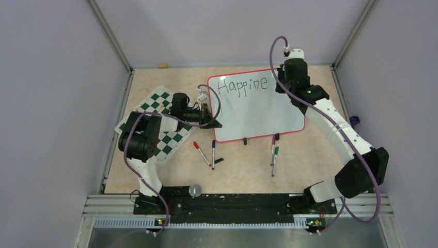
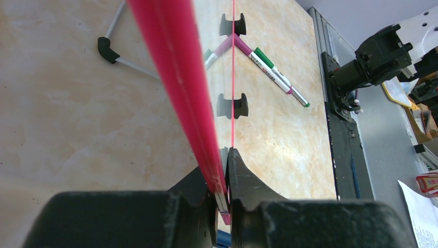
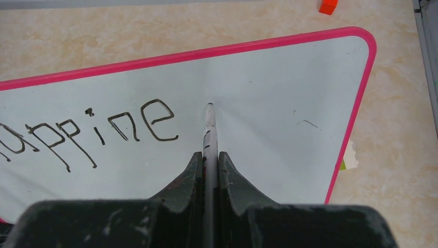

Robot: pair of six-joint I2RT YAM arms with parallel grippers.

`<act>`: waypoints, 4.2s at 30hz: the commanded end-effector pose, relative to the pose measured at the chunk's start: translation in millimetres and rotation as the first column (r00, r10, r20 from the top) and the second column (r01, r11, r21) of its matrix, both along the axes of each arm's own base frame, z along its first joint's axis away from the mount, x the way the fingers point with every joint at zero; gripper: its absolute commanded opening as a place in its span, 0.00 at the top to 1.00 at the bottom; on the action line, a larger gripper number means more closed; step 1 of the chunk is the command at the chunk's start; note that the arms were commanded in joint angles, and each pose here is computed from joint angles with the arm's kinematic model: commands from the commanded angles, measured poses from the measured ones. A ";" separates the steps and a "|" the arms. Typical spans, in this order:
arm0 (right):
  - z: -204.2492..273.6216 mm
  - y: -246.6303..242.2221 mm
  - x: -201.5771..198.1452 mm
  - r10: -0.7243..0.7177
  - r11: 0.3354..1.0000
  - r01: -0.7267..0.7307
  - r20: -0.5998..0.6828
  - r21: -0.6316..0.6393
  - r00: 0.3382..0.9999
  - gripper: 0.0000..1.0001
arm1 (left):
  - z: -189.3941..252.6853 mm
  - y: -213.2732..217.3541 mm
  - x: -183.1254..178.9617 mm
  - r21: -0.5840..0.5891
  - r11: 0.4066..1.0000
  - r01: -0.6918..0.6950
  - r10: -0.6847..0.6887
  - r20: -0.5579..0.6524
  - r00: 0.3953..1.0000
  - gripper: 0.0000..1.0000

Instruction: Write a sentence on the whiteboard

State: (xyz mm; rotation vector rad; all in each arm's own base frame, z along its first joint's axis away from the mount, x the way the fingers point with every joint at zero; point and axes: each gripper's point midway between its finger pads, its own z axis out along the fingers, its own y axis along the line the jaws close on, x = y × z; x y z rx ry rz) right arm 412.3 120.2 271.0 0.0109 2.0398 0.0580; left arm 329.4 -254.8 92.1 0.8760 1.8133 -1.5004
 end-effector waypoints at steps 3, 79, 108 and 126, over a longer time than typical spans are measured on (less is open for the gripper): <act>35.0 2.4 11.9 -0.003 0.997 -0.004 0.098 0.071 0.995 1.00 | -21.0 -2.2 -17.8 0.026 0.999 0.042 -0.043 0.005 0.999 1.00; 40.6 -22.0 -4.2 0.021 0.990 -0.031 0.075 0.135 0.997 1.00 | -21.0 -2.3 -17.8 0.024 0.999 0.044 -0.044 0.005 0.999 1.00; 29.9 -33.3 32.9 -0.055 0.987 0.040 0.094 0.156 0.994 1.00 | -22.3 -2.7 -17.5 0.022 0.999 0.045 -0.045 0.001 0.999 1.00; 18.5 -15.5 25.3 0.053 0.982 -0.063 0.057 0.178 0.997 1.00 | -21.6 -2.8 -18.0 0.021 0.999 0.047 -0.047 0.000 0.999 1.00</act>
